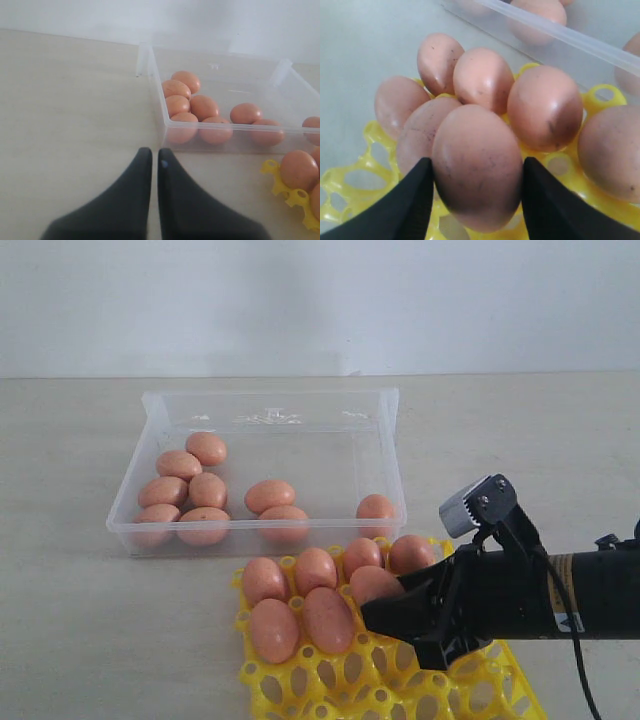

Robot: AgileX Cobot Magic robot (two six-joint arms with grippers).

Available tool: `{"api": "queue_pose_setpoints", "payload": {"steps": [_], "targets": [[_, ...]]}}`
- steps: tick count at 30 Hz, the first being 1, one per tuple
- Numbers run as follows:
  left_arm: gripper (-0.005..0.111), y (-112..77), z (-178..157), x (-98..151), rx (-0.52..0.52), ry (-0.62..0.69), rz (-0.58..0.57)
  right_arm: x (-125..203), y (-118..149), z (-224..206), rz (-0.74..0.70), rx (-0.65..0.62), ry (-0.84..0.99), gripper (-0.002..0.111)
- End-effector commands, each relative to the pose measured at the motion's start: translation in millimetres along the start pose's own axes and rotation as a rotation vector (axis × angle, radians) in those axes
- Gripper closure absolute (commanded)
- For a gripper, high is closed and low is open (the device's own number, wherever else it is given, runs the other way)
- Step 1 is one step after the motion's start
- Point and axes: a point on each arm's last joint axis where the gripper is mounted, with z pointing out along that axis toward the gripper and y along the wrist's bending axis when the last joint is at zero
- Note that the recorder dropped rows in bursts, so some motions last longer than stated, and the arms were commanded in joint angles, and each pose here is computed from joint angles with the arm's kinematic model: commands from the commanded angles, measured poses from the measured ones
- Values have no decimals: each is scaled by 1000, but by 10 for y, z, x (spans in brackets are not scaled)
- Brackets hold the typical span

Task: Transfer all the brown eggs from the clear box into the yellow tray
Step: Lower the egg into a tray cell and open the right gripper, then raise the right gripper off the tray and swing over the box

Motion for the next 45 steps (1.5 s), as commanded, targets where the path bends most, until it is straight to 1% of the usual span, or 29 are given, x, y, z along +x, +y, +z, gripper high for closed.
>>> {"api": "queue_pose_setpoints", "payload": {"steps": [1,3,6,10,14,15,22,27,29,33,39,41,43,45], "targets": [[103,2,7,6,0,-1,8,-1,20,2,-24,-21,2,93],[103,2,7,6,0,-1,8,-1,20,2,-24,-21,2,79],[103,2,7,6,0,-1,8,-1,20,2,-24,-21,2,66],[103,2,7,6,0,-1,8,-11,9,2,-8,-10,-9,61],[103,2,7,6,0,-1,8,-11,1,2,10,-1,-8,46],[103,2,7,6,0,-1,8,-13,-1,2,13,1,-11,45],[103,2,7,6,0,-1,8,-22,-10,2,27,11,-21,45],[103,2,7,6,0,-1,8,-121,63,-32,12,-50,-101,45],[103,2,7,6,0,-1,8,-213,116,-83,-8,-69,-157,45],[103,2,7,6,0,-1,8,-452,217,-239,-66,-57,-290,45],[103,2,7,6,0,-1,8,-974,421,-552,-262,-26,-469,46],[103,2,7,6,0,-1,8,-1164,464,-669,-333,37,-494,51],[103,2,7,6,0,-1,8,-1325,461,-770,-398,138,-475,61],[103,2,7,6,0,-1,8,-1447,417,-837,-425,245,-440,76]]}}
